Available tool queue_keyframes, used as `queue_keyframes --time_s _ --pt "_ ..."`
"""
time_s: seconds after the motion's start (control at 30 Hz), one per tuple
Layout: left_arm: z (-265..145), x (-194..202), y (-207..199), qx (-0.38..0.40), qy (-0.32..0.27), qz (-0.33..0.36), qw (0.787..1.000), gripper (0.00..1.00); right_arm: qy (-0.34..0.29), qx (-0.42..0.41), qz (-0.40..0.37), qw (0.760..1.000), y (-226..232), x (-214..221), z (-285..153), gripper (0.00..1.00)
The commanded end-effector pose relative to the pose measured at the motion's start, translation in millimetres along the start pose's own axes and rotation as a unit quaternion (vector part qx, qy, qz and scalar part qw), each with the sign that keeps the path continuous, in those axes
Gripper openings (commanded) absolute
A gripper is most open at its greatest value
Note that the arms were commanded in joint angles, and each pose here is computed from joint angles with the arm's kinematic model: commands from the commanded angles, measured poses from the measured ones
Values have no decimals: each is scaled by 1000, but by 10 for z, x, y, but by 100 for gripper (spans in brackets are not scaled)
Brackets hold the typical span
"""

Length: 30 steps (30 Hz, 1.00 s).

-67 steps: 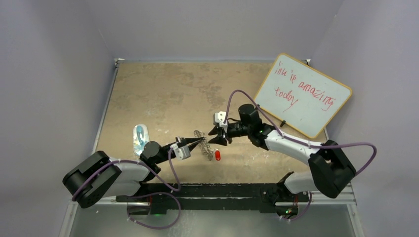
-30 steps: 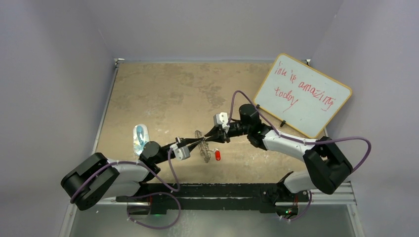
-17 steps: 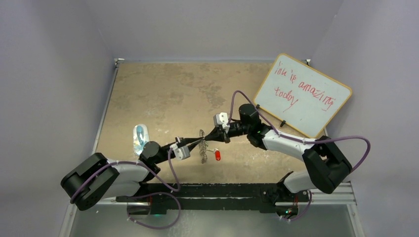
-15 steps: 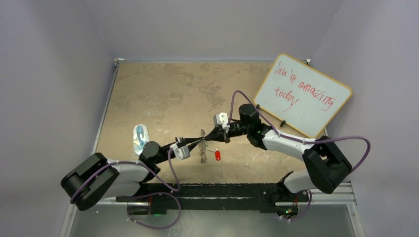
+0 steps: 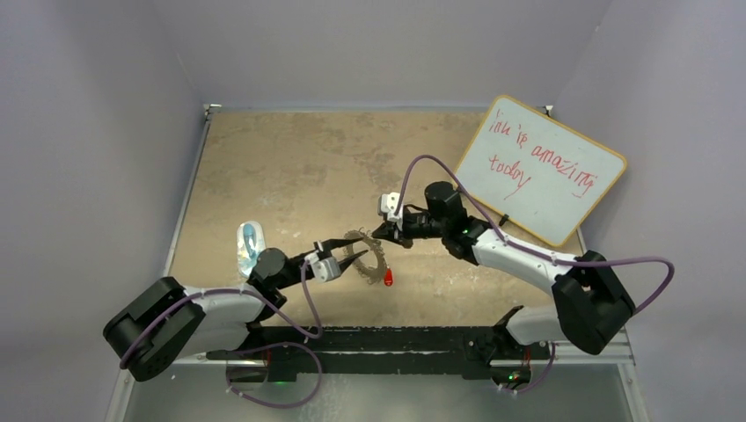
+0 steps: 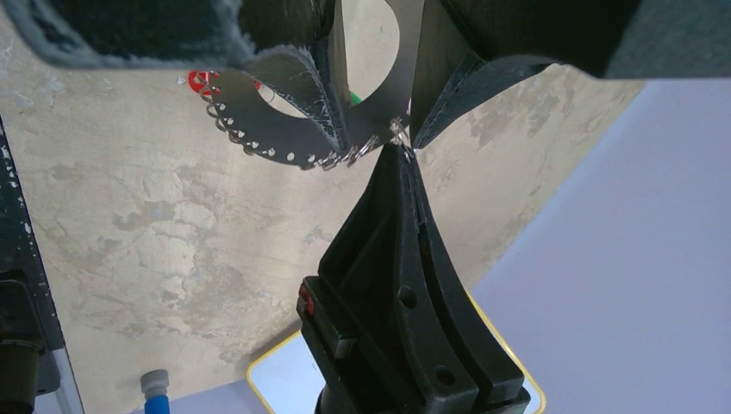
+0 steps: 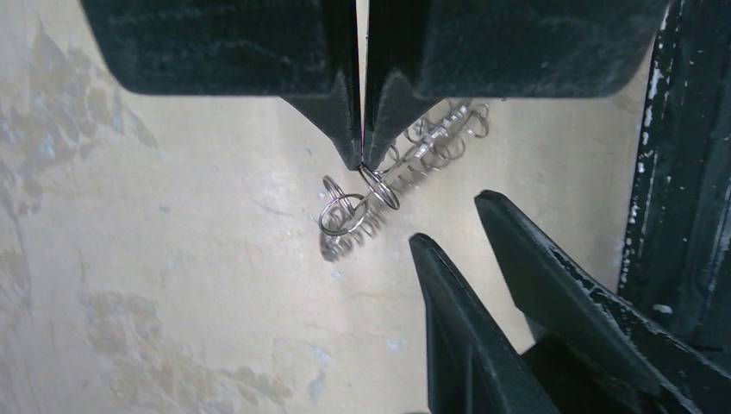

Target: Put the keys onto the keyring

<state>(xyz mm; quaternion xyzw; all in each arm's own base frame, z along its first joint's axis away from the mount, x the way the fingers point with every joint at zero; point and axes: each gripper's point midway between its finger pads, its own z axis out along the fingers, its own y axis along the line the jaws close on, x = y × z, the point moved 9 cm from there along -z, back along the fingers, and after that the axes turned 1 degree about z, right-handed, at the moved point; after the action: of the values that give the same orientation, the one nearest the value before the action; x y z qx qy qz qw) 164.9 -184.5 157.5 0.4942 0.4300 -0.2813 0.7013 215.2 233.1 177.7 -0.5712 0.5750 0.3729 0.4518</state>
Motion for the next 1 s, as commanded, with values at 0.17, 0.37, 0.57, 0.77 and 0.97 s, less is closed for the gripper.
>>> queue_keyframes --time_s 0.17,0.37,0.57,0.77,0.97 --pt "142 90 54 0 25 -14 1000 30 73 52 17 996 30 67 -183 0" --pt "233 175 53 21 44 -23 999 30 75 37 12 996 65 58 -126 0" --pt "290 213 64 31 69 -45 996 30 88 32 13 995 105 45 -31 0" --pt "294 197 79 28 90 -69 993 30 97 49 20 994 116 11 42 0" --pt "236 139 76 6 97 -103 990 30 91 70 40 993 106 -21 91 0"
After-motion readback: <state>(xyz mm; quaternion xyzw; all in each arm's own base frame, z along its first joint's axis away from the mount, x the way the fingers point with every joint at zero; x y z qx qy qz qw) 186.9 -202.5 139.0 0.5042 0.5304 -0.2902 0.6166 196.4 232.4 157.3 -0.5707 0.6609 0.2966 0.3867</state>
